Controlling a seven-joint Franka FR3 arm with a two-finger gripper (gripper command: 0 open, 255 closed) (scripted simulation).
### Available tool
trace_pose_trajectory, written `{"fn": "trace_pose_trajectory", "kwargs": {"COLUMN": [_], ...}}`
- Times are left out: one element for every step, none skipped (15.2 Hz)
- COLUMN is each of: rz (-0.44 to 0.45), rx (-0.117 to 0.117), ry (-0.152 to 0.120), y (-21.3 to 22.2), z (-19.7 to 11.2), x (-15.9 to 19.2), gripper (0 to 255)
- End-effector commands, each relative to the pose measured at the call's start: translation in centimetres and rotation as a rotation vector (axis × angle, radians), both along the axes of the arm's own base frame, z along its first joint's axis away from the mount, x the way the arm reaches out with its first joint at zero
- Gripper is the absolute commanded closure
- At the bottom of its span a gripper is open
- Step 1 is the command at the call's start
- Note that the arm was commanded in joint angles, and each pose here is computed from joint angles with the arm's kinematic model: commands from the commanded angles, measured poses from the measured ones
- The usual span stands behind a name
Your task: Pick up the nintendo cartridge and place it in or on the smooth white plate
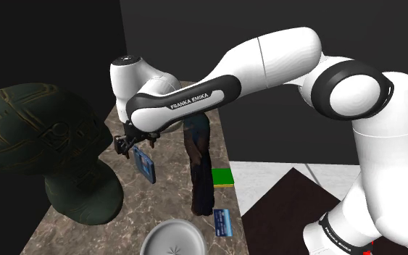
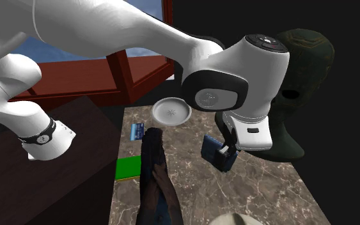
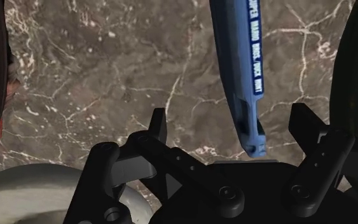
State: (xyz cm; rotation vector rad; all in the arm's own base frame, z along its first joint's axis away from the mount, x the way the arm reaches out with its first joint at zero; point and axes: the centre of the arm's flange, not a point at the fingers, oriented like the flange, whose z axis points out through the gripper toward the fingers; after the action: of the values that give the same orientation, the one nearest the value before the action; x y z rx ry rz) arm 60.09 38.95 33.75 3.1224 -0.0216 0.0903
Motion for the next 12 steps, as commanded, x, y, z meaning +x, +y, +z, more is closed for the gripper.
{"fn": "trace_pose_trajectory", "kwargs": {"rz": [0.0,0.0,0.0,0.0,0.0,0.0,0.0,0.0,0.0,0.0,0.0,0.0], "rx": [0.0,0.0,0.0,0.0,0.0,0.0,0.0,0.0,0.0,0.0,0.0,0.0], "ry": [0.0,0.0,0.0,0.0,0.0,0.0,0.0,0.0,0.0,0.0,0.0,0.0], "y": [0.0,0.0,0.0,0.0,0.0,0.0,0.0,0.0,0.01,0.03,0.05,0.07], "z": [-0.03,-0.03,-0.02,-0.02,-0.02,-0.02,-0.02,-0.02,-0.03,-0.03,-0.06,-0.05], "x": [0.01,0.01,0.0,0.0,0.0,0.0,0.0,0.01,0.0,-0.02,-0.01,0.01], "gripper": [0,0,0,0,255,255,255,255,255,255,255,255]}}
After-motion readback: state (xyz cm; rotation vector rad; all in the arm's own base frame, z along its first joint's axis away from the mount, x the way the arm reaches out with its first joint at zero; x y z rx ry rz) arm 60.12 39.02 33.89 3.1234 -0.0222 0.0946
